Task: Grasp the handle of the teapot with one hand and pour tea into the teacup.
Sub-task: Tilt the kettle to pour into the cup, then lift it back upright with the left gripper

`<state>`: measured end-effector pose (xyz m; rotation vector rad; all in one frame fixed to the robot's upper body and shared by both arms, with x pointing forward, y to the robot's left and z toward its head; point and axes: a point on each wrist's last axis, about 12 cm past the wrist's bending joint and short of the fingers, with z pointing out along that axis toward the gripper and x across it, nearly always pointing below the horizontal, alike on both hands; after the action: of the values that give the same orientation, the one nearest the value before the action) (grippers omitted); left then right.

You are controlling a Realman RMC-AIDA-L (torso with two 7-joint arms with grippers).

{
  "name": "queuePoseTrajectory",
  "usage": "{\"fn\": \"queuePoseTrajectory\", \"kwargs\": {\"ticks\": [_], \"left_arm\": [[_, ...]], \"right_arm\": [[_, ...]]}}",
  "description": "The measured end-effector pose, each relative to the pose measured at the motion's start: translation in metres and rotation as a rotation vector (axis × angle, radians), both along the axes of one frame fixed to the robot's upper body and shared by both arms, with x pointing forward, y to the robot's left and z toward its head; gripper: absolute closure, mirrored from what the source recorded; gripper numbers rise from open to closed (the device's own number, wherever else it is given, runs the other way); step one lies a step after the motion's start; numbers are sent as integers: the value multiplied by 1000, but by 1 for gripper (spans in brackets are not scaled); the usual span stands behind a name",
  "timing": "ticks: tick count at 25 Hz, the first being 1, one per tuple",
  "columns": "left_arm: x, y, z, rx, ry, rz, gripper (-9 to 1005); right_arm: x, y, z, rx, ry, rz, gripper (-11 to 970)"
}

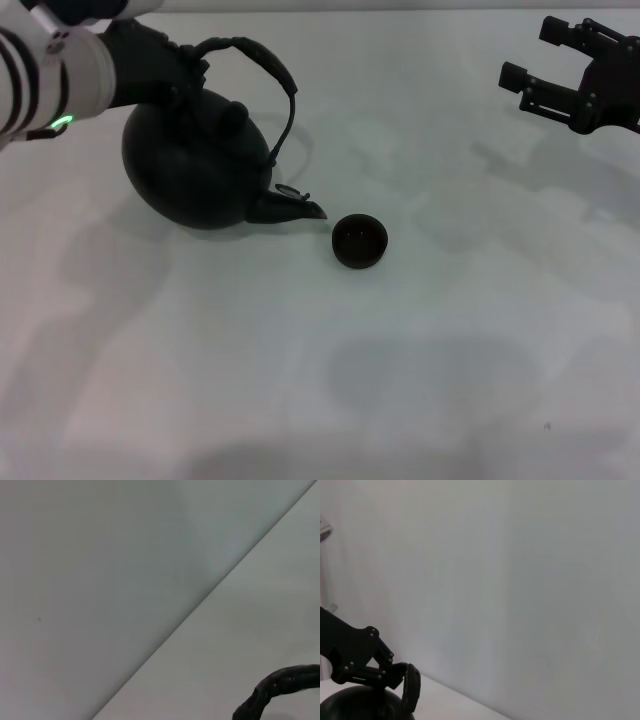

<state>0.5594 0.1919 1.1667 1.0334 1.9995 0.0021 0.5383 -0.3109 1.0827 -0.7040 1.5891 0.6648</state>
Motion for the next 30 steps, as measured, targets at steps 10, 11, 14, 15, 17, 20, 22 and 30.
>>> {"fn": "queuePoseTrajectory", "kwargs": {"ticks": [10, 11, 14, 15, 17, 20, 22, 30], "left_arm": [[0, -23, 4, 86, -30, -26, 889], [-1, -25, 5, 89, -30, -29, 889], [-1, -28, 7, 87, -34, -36, 889], [0, -28, 8, 86, -35, -37, 889], [0, -31, 9, 85, -38, -42, 889], [1, -34, 10, 88, -43, -53, 889], [1, -35, 10, 92, -44, -57, 889], [6, -43, 14, 130, -45, -97, 890]], "right_arm": [[1, 0, 1, 4, -12, -5, 130], [1, 0, 1, 4, -12, -5, 130], [1, 0, 1, 3, -11, -8, 130], [2, 0, 1, 3, -12, -8, 130], [2, 0, 1, 3, -12, -8, 130], [2, 0, 1, 3, -11, -9, 130], [2, 0, 1, 3, -11, -10, 130], [3, 0, 2, 4, -13, -11, 130]]}}
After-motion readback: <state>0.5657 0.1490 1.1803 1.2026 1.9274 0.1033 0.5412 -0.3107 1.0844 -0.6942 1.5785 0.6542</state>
